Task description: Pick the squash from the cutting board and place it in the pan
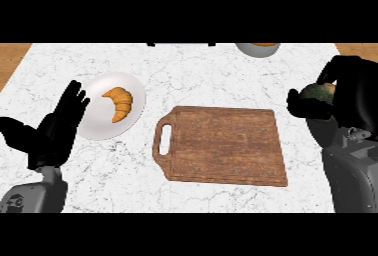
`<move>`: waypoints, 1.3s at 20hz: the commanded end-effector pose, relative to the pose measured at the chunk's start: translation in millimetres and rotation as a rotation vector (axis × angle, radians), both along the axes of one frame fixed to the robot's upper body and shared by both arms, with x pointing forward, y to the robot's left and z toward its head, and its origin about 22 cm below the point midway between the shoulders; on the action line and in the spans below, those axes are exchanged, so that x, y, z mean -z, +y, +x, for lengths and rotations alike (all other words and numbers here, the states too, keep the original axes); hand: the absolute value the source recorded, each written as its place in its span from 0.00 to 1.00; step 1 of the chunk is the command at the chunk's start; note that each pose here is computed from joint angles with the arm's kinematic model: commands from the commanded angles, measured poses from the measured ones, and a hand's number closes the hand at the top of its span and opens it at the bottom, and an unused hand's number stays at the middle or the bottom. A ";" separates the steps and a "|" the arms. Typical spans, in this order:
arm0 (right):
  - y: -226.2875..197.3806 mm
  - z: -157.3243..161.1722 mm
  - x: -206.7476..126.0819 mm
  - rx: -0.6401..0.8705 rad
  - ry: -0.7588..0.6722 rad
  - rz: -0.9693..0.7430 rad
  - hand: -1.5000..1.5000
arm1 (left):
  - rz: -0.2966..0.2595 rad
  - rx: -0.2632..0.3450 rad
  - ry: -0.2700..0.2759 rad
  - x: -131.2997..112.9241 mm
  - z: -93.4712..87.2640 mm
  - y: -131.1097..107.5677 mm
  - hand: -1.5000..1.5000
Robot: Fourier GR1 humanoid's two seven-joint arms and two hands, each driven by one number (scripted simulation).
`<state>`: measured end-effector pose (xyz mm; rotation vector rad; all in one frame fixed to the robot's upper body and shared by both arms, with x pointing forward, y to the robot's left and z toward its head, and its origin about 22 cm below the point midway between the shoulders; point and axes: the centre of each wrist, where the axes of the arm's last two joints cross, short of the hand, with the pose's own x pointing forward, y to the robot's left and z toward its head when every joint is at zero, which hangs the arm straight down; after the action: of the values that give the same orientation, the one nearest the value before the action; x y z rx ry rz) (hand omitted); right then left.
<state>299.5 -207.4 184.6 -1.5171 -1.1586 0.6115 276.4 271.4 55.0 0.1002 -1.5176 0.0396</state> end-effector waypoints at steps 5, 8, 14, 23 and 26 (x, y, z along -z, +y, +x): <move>-102.3 -5.3 35.1 0.073 -0.083 0.063 1.00 | 0.000 -0.001 -0.013 0.1 2.9 3.3 0.50; -140.1 11.9 34.3 0.096 -0.094 0.069 1.00 | 0.006 0.002 -0.007 1.2 11.6 -5.4 0.50; -204.3 10.3 78.4 0.054 -0.082 0.115 1.00 | -0.002 0.006 -0.002 -2.3 3.6 -5.9 0.50; -221.4 40.7 144.2 -0.003 0.008 0.131 1.00 | 0.013 0.019 -0.010 -11.0 9.8 -8.7 0.50; -241.8 29.8 157.5 0.075 0.065 0.221 1.00 | -0.007 0.021 -0.002 -2.3 1.4 -11.3 0.50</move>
<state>330.6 -439.7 46.8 -1.3908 -1.1412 0.5139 283.5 263.6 60.3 0.0852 -1.5278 0.0301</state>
